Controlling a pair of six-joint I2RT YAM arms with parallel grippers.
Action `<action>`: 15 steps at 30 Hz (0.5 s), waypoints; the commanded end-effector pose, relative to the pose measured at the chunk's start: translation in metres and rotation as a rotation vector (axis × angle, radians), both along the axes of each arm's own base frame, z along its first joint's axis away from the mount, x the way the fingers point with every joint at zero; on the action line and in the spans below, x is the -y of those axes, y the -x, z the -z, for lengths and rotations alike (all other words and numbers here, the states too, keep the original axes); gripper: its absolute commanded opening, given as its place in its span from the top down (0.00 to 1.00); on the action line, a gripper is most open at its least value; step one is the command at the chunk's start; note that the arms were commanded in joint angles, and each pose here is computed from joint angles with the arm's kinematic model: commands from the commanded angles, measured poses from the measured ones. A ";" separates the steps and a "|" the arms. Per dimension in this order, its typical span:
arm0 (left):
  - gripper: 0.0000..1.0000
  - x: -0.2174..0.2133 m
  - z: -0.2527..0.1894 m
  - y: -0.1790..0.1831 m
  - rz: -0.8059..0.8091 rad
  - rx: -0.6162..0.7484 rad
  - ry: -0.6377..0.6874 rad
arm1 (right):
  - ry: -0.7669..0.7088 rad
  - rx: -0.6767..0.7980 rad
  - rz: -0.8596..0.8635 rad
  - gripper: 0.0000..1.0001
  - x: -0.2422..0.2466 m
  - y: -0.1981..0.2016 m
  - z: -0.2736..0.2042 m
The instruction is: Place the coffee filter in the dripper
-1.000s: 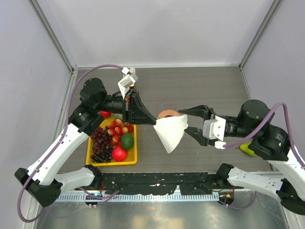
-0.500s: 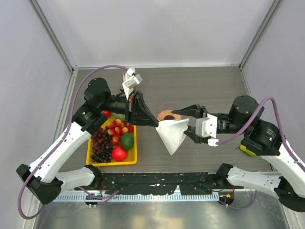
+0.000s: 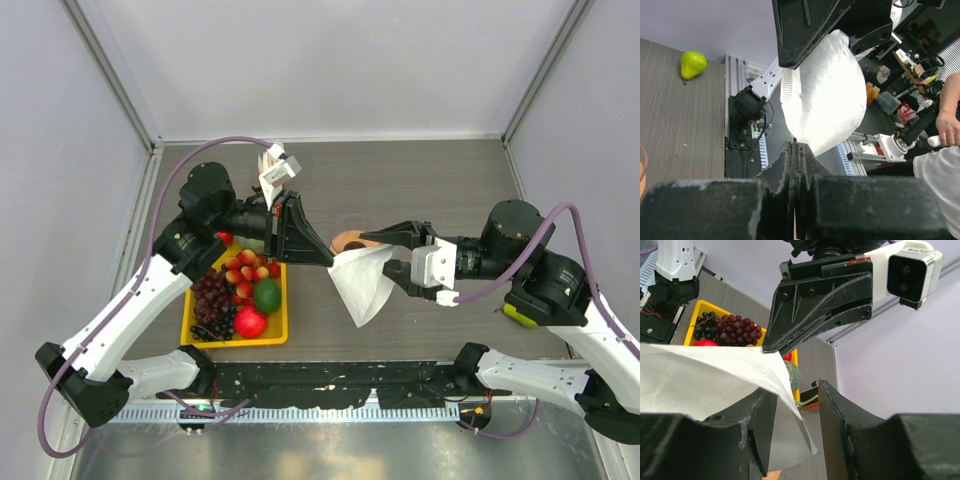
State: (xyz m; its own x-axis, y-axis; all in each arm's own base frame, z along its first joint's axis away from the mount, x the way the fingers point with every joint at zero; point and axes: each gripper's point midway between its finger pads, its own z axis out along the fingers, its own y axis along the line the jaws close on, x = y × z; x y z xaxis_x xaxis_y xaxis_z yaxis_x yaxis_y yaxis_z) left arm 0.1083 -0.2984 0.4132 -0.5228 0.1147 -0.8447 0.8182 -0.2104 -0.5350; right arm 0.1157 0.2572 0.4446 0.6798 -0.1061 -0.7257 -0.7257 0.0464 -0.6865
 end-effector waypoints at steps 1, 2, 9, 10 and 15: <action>1.00 -0.005 -0.020 0.009 0.032 0.086 0.044 | -0.013 0.014 0.007 0.55 0.004 0.002 -0.009; 1.00 -0.005 -0.020 0.011 0.038 0.096 0.048 | -0.009 0.011 0.010 0.55 0.004 0.001 -0.008; 1.00 -0.008 -0.019 0.014 0.050 0.167 0.071 | -0.003 -0.006 0.002 0.60 0.005 0.005 -0.007; 1.00 -0.008 -0.020 0.013 0.043 0.180 0.071 | -0.005 -0.010 -0.006 0.62 0.006 0.007 -0.008; 1.00 -0.007 -0.022 0.008 0.029 0.186 0.049 | -0.011 0.002 -0.024 0.79 0.005 0.010 -0.010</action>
State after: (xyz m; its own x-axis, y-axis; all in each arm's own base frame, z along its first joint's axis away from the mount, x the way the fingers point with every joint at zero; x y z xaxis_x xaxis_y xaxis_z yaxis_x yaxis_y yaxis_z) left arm 0.1060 -0.2963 0.4172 -0.4280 0.1064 -0.8975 0.8656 -0.2374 -0.4409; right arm 0.1135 0.2549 0.4338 0.6566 -0.1331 -0.7424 -0.7472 0.0196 -0.6643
